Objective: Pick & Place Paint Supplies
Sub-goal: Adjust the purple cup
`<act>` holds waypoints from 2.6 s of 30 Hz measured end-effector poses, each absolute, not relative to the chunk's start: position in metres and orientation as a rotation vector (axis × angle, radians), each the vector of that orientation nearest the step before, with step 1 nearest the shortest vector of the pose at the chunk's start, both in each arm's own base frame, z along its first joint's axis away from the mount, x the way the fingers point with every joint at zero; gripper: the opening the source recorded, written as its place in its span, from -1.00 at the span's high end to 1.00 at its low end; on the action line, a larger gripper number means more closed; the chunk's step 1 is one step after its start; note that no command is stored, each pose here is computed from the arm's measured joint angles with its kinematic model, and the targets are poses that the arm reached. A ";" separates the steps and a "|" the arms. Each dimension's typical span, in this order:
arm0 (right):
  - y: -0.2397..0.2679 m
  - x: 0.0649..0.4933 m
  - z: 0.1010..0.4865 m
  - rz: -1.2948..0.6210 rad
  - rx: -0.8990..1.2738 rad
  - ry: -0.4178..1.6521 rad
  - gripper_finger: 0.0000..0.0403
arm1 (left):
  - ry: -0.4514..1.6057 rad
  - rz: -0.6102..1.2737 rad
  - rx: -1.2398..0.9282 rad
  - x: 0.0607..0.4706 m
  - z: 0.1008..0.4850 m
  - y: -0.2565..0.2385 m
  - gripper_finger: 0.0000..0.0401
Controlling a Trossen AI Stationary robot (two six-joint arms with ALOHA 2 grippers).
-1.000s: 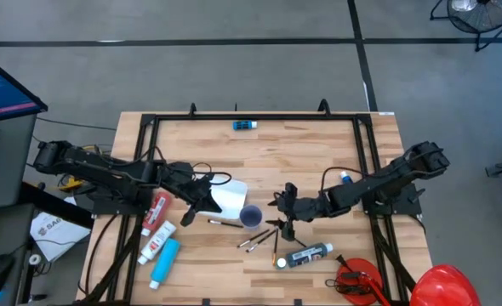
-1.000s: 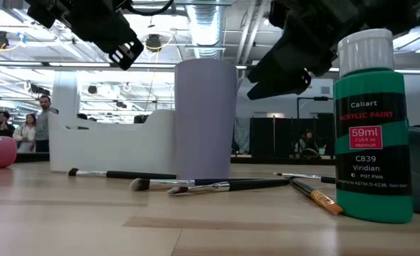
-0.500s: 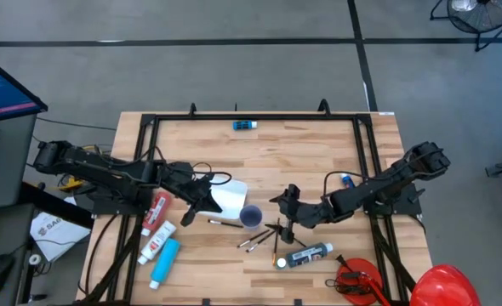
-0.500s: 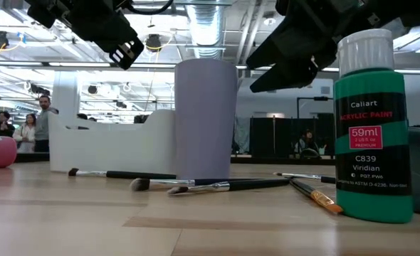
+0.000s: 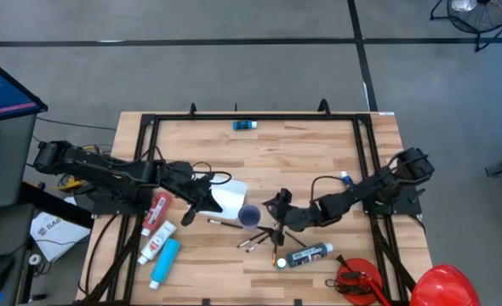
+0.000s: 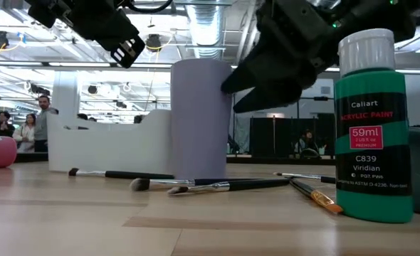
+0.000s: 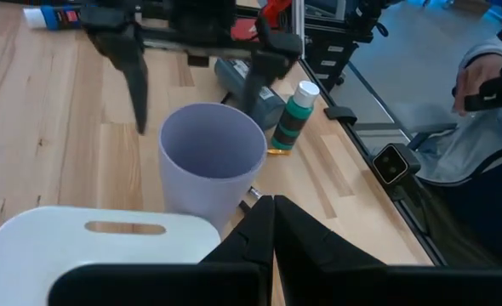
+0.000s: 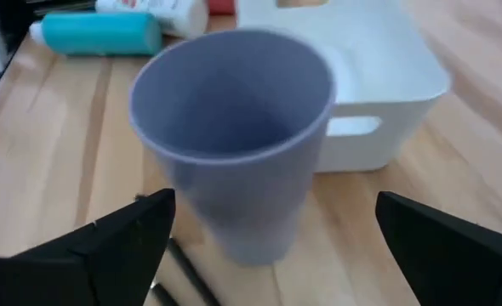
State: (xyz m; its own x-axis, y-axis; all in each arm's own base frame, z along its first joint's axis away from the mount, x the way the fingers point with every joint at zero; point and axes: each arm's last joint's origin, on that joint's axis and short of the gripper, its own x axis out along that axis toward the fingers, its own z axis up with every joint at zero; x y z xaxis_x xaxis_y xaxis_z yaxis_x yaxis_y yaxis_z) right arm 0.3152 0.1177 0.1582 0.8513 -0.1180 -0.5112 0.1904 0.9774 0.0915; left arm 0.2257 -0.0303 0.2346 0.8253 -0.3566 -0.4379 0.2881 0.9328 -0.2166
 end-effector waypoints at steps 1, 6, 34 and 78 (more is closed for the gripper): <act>0.120 0.316 0.158 -0.151 0.131 0.537 -0.97 | 0.489 -0.344 -0.143 0.226 0.235 -0.030 0.99; 0.129 0.329 0.156 -0.127 0.111 0.537 -0.98 | 0.487 -0.345 -0.141 0.226 0.235 -0.030 0.99; 0.116 0.342 0.162 -0.198 0.132 0.482 -0.99 | 0.477 -0.346 -0.140 0.226 0.236 -0.030 0.99; 0.111 0.341 0.161 -0.254 0.138 0.502 -0.73 | 0.471 -0.345 -0.139 0.227 0.236 -0.030 0.99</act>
